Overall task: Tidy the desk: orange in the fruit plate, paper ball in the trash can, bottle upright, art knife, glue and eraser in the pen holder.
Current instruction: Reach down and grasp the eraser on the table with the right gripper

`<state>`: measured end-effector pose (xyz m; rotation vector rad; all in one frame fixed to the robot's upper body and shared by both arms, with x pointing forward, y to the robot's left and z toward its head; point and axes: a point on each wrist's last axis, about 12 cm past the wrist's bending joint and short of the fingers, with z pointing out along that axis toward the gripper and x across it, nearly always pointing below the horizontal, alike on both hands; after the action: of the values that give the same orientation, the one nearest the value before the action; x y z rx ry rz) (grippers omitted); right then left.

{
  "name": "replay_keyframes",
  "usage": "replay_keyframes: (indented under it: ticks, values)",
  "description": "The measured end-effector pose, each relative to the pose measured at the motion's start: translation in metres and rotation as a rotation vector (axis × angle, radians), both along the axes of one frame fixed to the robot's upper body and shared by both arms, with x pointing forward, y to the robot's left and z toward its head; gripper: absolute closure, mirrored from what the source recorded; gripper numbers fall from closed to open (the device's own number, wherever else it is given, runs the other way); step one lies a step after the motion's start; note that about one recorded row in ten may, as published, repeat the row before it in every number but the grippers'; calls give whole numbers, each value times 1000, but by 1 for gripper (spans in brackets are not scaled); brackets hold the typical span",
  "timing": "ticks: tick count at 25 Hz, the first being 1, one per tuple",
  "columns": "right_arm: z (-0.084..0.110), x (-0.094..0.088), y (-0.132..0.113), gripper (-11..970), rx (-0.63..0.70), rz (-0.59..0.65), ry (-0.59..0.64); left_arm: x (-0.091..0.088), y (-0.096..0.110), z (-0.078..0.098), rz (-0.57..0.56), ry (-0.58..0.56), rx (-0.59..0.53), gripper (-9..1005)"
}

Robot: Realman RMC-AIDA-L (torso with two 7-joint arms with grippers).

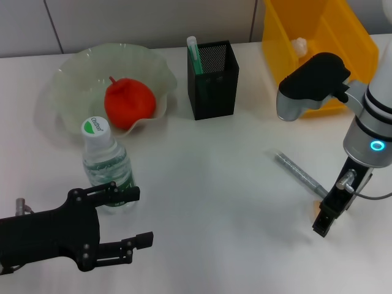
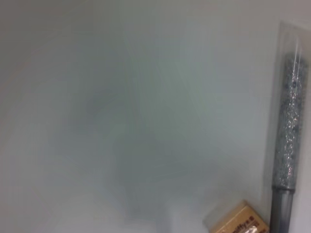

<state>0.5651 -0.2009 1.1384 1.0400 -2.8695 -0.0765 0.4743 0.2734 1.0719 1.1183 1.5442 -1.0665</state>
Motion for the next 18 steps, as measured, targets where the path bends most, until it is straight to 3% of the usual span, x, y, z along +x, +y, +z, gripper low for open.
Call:
replay_keyframes:
  ticks: [18]
  values:
    - [-6,1,1,270,5,4,-5,-1,1,0,2,2,0,210]
